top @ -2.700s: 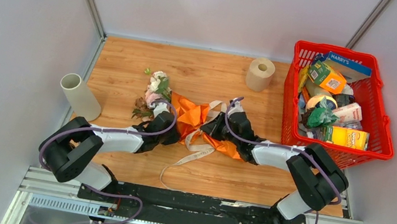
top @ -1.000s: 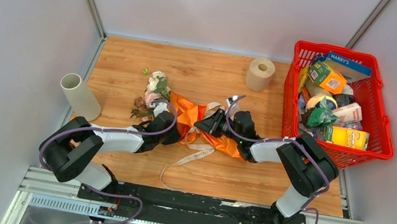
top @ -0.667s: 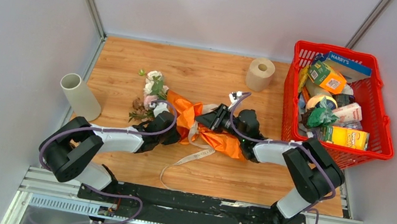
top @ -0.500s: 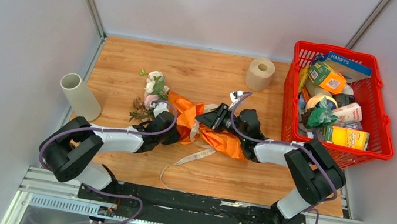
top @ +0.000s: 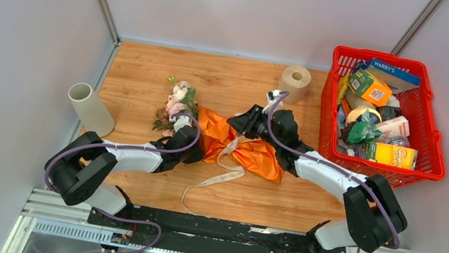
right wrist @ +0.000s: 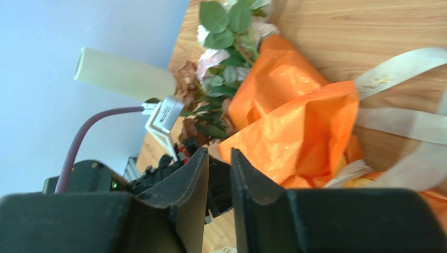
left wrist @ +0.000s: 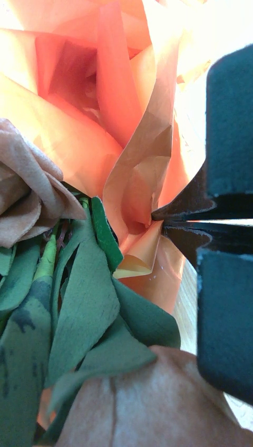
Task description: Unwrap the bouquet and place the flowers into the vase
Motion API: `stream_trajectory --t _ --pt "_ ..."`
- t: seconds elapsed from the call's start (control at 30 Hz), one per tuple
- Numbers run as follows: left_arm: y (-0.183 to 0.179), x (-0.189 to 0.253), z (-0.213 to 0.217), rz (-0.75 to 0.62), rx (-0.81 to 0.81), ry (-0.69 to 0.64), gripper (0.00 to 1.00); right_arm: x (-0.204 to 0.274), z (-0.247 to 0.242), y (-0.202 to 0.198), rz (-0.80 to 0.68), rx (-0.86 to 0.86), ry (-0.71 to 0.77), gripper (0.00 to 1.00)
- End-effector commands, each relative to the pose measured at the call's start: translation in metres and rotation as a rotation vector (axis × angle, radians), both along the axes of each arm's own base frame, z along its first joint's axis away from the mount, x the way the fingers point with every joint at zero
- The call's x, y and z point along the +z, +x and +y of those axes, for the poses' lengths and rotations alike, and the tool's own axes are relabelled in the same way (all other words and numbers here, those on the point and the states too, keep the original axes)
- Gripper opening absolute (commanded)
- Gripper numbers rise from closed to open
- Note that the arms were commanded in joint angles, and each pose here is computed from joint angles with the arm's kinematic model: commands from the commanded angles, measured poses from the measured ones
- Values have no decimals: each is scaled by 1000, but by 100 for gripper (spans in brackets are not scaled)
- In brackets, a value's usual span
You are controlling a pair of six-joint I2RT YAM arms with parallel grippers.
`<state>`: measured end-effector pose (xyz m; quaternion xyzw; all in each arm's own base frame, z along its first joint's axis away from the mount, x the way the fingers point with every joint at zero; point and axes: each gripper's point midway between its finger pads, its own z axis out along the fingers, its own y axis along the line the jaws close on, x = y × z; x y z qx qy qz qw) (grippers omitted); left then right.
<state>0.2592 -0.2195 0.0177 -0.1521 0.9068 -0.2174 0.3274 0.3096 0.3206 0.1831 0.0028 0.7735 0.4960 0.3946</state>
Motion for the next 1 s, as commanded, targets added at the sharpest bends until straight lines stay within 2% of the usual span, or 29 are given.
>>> stream_trajectory --t 0.0,0.17,0.3,0.97 --pt "-27 -31 21 117 -13 103 0 -25 -30 6 83 -137 -196 30" --pt "-27 -32 18 125 -24 104 0 -51 -49 0 164 -209 -266 40" --pt "-26 -30 16 123 -29 103 0 -59 -52 -1 181 -216 -291 44" --pt "-25 -30 12 112 -41 88 0 -86 -21 2 204 -137 -291 36"
